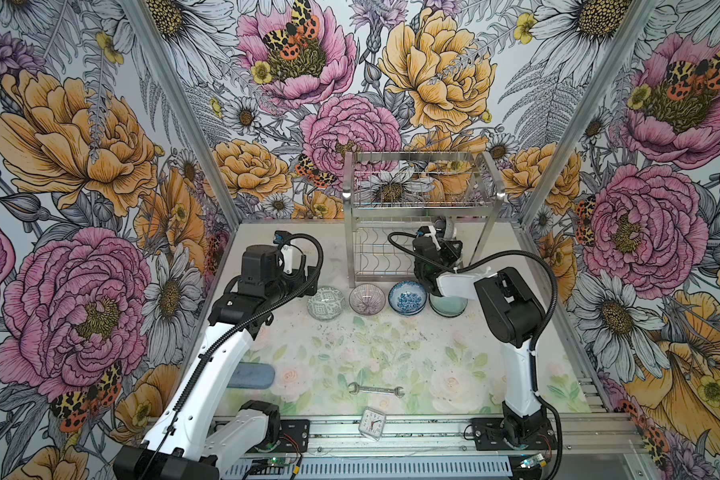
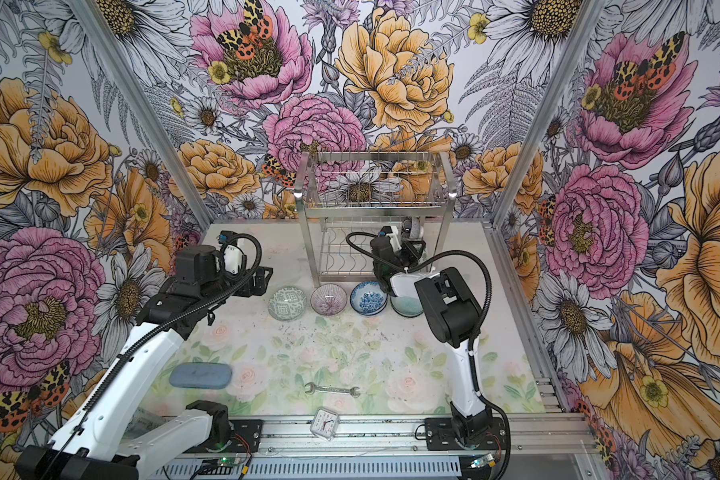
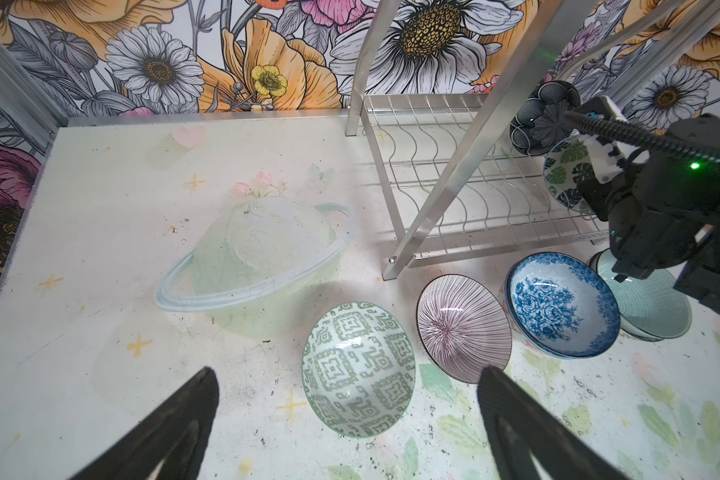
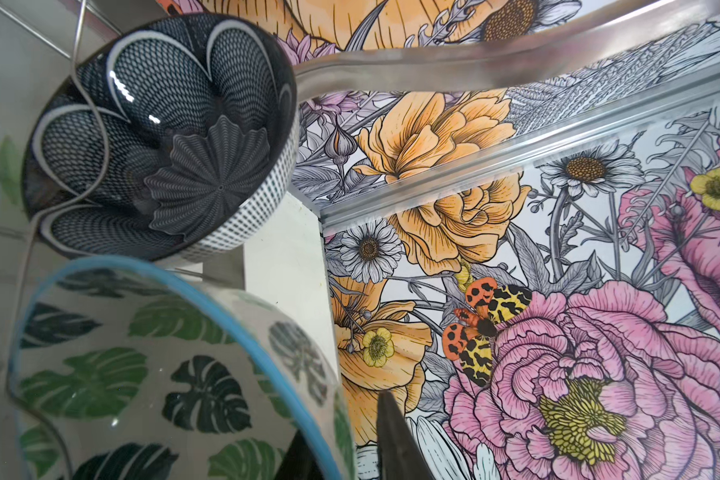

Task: Load the bowls into the dish rack
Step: 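Move the leaf bowl with the right gripper into the rack slot beside the dark bowl, then open and withdraw the right gripper while the left gripper moves over the blue floral bowl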

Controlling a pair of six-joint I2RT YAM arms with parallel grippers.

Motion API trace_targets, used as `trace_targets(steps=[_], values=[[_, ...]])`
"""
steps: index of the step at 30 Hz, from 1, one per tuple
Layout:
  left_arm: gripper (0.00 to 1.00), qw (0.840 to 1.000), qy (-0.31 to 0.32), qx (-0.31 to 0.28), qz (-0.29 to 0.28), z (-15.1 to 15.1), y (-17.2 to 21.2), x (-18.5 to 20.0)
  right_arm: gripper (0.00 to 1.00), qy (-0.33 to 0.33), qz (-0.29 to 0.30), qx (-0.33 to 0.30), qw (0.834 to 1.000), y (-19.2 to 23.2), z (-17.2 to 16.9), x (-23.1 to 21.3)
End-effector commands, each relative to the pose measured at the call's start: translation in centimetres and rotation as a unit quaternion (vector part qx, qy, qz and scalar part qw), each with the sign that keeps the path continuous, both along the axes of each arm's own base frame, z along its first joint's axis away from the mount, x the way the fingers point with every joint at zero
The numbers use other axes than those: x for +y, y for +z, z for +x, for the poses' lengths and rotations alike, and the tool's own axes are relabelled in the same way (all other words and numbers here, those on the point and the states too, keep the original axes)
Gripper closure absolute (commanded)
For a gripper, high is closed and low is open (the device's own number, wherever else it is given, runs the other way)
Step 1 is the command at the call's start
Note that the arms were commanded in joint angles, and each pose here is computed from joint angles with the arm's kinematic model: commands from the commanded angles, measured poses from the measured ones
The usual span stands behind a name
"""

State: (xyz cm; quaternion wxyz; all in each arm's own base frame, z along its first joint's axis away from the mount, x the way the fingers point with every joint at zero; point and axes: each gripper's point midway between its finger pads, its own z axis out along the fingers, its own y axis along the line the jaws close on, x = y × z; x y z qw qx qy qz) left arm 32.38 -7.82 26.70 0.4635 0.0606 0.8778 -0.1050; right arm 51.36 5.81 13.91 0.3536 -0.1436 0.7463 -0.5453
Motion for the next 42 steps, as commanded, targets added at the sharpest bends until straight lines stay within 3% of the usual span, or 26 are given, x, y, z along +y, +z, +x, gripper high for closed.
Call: trace_targets(steps=[1,8,14,24,27,29,35,42], values=[[0.01,1.0,-0.01,-0.005,-0.005,-0.5,0.1,-0.1,0.76,-0.003,0.022,-0.022,1.0,1.1,-0.4,0.1],[0.01,1.0,-0.012,-0.006,-0.006,-0.5,0.2,-0.2,0.66,0.004,0.047,-0.029,0.998,2.4,-1.3,0.1],[0.01,1.0,-0.013,-0.008,-0.008,-0.6,0.4,-0.3,0.33,0.015,0.078,-0.035,0.996,4.0,-2.3,0.0],[0.01,1.0,-0.018,-0.01,-0.01,-0.8,0.6,-0.6,0.17,0.046,0.119,-0.039,0.991,6.2,-4.3,0.9],[0.01,1.0,-0.018,-0.011,-0.011,-0.8,0.7,-0.6,0.08,0.068,0.149,-0.036,0.986,6.7,-5.1,1.7],[0.01,1.0,-0.02,-0.009,-0.013,-0.8,0.6,-0.7,0.0,0.088,0.172,-0.036,0.98,7.0,-5.8,2.5],[0.01,0.999,-0.025,0.001,-0.023,-0.7,0.3,-1.9,0.0,0.148,0.262,-0.028,0.953,7.3,-8.5,5.3],[0.01,0.999,-0.035,0.011,-0.024,-0.6,-0.4,-5.0,0.0,0.21,0.399,-0.042,0.892,9.2,-12.1,6.7]])
